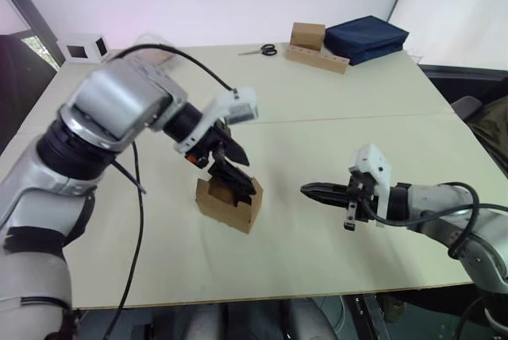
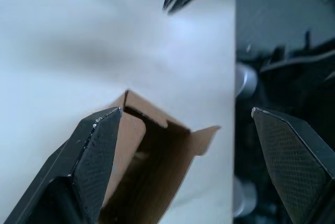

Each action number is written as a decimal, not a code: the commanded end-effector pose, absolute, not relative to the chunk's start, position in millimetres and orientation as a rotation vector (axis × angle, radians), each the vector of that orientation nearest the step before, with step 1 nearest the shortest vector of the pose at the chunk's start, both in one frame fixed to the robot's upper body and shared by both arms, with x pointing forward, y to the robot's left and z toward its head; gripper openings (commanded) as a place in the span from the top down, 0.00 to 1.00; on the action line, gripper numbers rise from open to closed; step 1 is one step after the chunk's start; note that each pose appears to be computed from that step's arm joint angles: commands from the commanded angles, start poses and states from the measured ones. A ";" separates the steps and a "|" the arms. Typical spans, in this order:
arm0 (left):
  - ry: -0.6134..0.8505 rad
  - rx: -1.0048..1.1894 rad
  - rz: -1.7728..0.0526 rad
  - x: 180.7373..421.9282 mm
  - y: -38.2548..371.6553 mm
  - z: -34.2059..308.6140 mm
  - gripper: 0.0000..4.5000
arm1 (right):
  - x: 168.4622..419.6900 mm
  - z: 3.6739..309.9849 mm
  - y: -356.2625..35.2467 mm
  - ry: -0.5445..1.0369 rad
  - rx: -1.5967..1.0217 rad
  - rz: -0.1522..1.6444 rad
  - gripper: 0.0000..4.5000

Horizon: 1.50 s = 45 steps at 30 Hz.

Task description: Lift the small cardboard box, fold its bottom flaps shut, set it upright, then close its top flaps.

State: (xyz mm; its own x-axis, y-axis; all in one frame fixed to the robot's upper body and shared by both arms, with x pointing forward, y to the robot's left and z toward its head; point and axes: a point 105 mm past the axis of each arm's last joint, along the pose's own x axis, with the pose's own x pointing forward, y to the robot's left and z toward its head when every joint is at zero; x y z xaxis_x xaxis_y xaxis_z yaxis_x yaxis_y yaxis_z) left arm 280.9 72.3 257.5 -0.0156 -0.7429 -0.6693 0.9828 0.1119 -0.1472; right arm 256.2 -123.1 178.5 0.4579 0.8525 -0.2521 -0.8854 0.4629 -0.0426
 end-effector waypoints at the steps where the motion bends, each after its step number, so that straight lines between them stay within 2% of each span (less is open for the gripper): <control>1: 0.461 0.359 -1.352 301.6 87.2 284.0 0.09 | 251.5 196.6 -115.2 0.130 -0.128 1.107 1.00; 5: 0.227 0.281 -1.241 319.0 110.5 293.2 0.09 | 246.3 199.5 -105.3 0.110 -0.096 1.129 1.00; 9: 0.192 0.135 -1.236 310.7 142.4 280.7 0.09 | 242.8 202.3 -90.6 0.078 -0.055 1.154 1.00; 10: 0.194 0.110 -1.210 312.0 150.4 274.9 0.20 | 242.4 202.8 -88.1 0.073 -0.047 1.157 1.00; 13: 0.211 0.064 -1.157 312.2 169.5 254.5 0.43 | 240.3 201.5 -81.7 0.077 -0.037 1.172 1.00; 14: 0.229 0.059 -1.140 312.3 174.6 245.9 0.54 | 239.2 200.1 -79.6 0.085 -0.040 1.180 1.00; 15: 0.251 0.053 -1.123 312.1 179.6 234.3 0.60 | 237.4 197.5 -76.2 0.096 -0.045 1.194 1.00; 18: 0.281 0.040 -1.116 308.2 183.6 217.0 0.90 | 234.8 192.0 -69.8 0.120 -0.061 1.218 1.00; 19: 0.289 0.044 -1.115 307.1 182.5 212.2 0.97 | 235.6 189.4 -67.6 0.128 -0.072 1.219 1.00; 20: 0.296 0.053 -1.113 306.4 181.2 207.4 0.99 | 237.0 186.8 -66.0 0.136 -0.083 1.217 1.00; 25: 0.334 0.076 -1.113 303.9 173.1 189.3 0.99 | 246.1 176.1 -59.9 0.158 -0.135 1.193 1.00; 31: 0.433 0.073 -1.157 288.1 163.8 170.5 0.99 | 255.5 170.7 -55.7 0.150 -0.175 1.164 1.00; 45: 0.508 0.036 -1.212 269.9 146.1 169.0 0.99 | 261.8 166.4 -53.9 0.128 -0.220 1.156 1.00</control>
State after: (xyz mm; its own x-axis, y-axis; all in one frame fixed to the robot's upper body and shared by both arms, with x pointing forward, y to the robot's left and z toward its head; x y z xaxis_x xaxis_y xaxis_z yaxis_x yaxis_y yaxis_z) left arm 275.8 151.7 162.8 0.2788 -0.8764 -0.3927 0.8800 0.3969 -0.2611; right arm 262.8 -58.6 160.1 0.4141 0.8791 -0.2361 -0.9098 0.4081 -0.0758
